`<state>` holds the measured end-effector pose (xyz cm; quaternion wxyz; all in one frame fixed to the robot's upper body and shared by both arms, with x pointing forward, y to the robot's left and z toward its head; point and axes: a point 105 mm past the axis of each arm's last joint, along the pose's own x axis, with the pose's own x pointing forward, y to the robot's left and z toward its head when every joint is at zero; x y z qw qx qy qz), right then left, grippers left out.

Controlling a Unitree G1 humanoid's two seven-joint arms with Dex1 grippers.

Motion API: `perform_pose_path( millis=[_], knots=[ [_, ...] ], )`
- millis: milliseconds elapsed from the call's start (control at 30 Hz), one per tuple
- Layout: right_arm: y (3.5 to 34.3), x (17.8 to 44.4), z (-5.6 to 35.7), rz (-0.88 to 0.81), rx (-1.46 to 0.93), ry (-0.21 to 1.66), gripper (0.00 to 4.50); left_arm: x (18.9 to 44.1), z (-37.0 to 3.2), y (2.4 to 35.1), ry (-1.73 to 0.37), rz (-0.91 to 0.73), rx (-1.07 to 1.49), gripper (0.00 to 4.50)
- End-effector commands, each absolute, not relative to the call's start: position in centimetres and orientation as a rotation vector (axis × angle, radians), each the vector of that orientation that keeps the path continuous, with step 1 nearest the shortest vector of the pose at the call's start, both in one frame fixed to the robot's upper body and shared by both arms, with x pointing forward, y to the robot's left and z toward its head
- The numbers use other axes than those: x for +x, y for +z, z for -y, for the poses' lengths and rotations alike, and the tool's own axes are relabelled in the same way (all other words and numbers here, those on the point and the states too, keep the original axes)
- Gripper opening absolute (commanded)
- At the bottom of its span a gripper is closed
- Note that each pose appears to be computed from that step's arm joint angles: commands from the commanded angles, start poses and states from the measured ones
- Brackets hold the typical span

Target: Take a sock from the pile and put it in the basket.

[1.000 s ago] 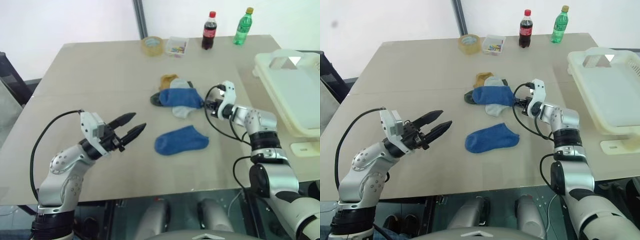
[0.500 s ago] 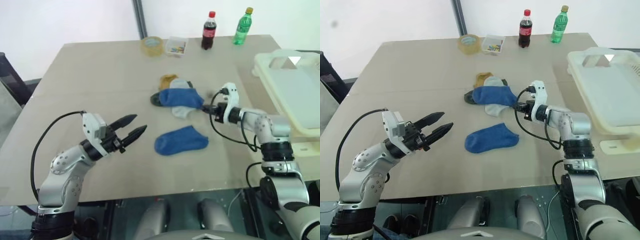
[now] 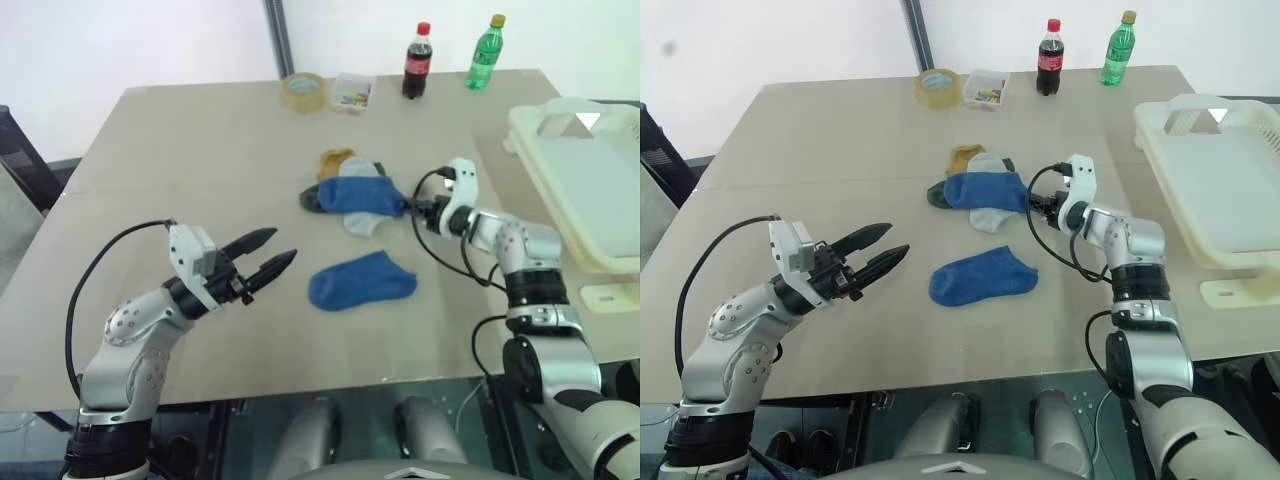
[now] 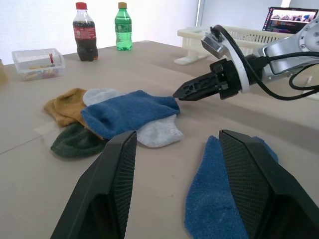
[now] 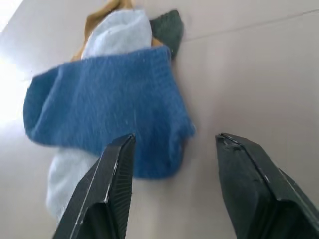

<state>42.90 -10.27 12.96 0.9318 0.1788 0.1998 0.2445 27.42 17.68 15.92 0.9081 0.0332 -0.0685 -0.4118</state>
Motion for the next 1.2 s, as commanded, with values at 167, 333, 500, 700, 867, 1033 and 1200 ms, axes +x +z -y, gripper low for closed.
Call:
perform_pose_path(
  millis=[167, 333, 500, 700, 867, 1033, 1200],
  knots=[
    [13.6, 44.2, 10.3, -0.361, 0.377, 0.479, 2.33, 26.9, -17.7, 16.5, -0.85, 0.168, 0.094, 2.87],
    [13.6, 44.2, 10.5, -0.352, 0.379, 0.48, 0.4, 26.9, -17.7, 16.5, -0.846, 0.166, 0.094, 2.87],
    [13.9, 43.9, 10.2, -0.346, 0.358, 0.514, 0.03, 26.9, -17.6, 16.4, -0.852, 0.163, 0.091, 2.87],
    [15.4, 40.0, 7.2, -0.33, 0.282, 0.814, 0.03, 26.9, -17.6, 16.4, -0.859, 0.159, 0.092, 2.87],
    [13.1, 34.7, 6.6, -0.501, 0.173, 1.043, 0.03, 26.9, -17.5, 16.3, -0.863, 0.154, 0.092, 2.87],
    [12.4, 35.0, 8.2, -0.54, 0.121, 0.982, 0.03, 26.9, -17.5, 16.3, -0.868, 0.15, 0.092, 2.87],
    [14.2, 40.6, 11.7, -0.382, 0.13, 0.642, 0.03, 27.1, -17.3, 16.1, -0.873, 0.146, 0.092, 2.87]
  ],
)
